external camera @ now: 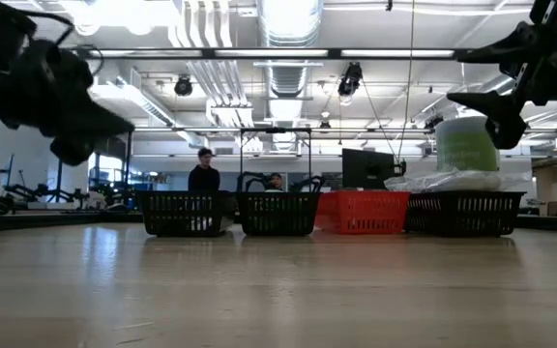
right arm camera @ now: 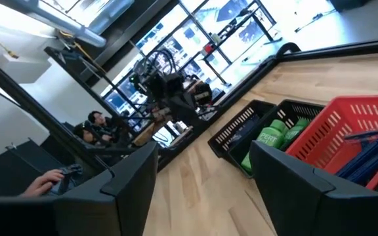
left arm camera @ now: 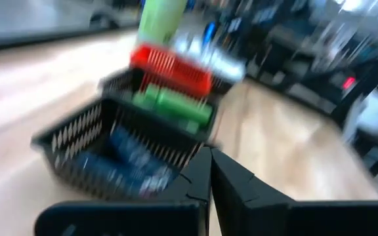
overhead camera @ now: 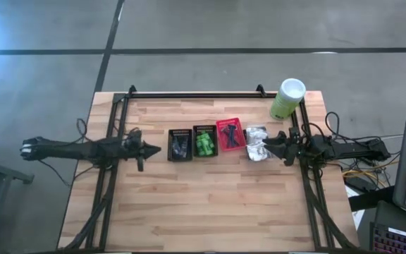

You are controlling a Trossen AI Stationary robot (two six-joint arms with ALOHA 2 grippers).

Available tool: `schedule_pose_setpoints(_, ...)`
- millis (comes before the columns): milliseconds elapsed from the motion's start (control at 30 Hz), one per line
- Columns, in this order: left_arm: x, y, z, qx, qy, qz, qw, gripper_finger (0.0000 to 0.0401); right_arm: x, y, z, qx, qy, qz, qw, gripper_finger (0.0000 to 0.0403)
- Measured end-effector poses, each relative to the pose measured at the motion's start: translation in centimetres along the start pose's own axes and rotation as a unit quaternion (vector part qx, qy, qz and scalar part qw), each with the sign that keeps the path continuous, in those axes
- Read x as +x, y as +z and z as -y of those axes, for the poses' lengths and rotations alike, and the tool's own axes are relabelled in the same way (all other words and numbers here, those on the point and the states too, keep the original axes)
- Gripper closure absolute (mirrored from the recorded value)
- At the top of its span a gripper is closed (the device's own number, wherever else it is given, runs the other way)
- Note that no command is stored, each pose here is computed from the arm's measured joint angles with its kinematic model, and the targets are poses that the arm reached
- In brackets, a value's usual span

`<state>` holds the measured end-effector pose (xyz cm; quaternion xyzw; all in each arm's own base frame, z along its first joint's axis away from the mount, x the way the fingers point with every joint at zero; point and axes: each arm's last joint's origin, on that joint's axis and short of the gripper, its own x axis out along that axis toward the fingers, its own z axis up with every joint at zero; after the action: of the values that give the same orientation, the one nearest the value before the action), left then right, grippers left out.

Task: Pick & Place Travel size toiletries
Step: Return to Home Position

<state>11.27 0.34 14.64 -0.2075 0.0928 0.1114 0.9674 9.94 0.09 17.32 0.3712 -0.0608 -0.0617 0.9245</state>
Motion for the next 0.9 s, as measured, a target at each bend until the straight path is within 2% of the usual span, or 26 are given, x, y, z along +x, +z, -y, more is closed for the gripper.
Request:
schedule_pose_setpoints(333,-2.0,1.9,0.5,-0.028,-0.057,0.122,0.990,0.0389,0.0,0.0,0.0,0.000,0.000,0.000,1.000,0.0137)
schedule_pose_setpoints(500,-2.1,2.2,0.6,-0.030,-0.067,0.134,0.988,0.0389,0.0,0.0,0.0,0.000,0.000,0.000,1.000,0.0124)
schedule_pose_setpoints(567,-2.1,2.1,0.5,-0.004,-0.060,0.133,0.989,0.0389,0.0,0.0,0.0,0.000,0.001,0.000,1.000,0.0119)
schedule_pose_setpoints(700,-2.1,2.0,0.4,0.091,-0.043,0.132,0.986,0.0389,0.0,0.0,0.0,0.000,0.001,0.000,1.000,0.0108)
schedule_pose_setpoints(900,-2.1,1.9,0.4,0.142,-0.034,0.134,0.980,0.0389,0.0,0.0,0.0,-0.001,0.001,0.000,1.000,0.0090)
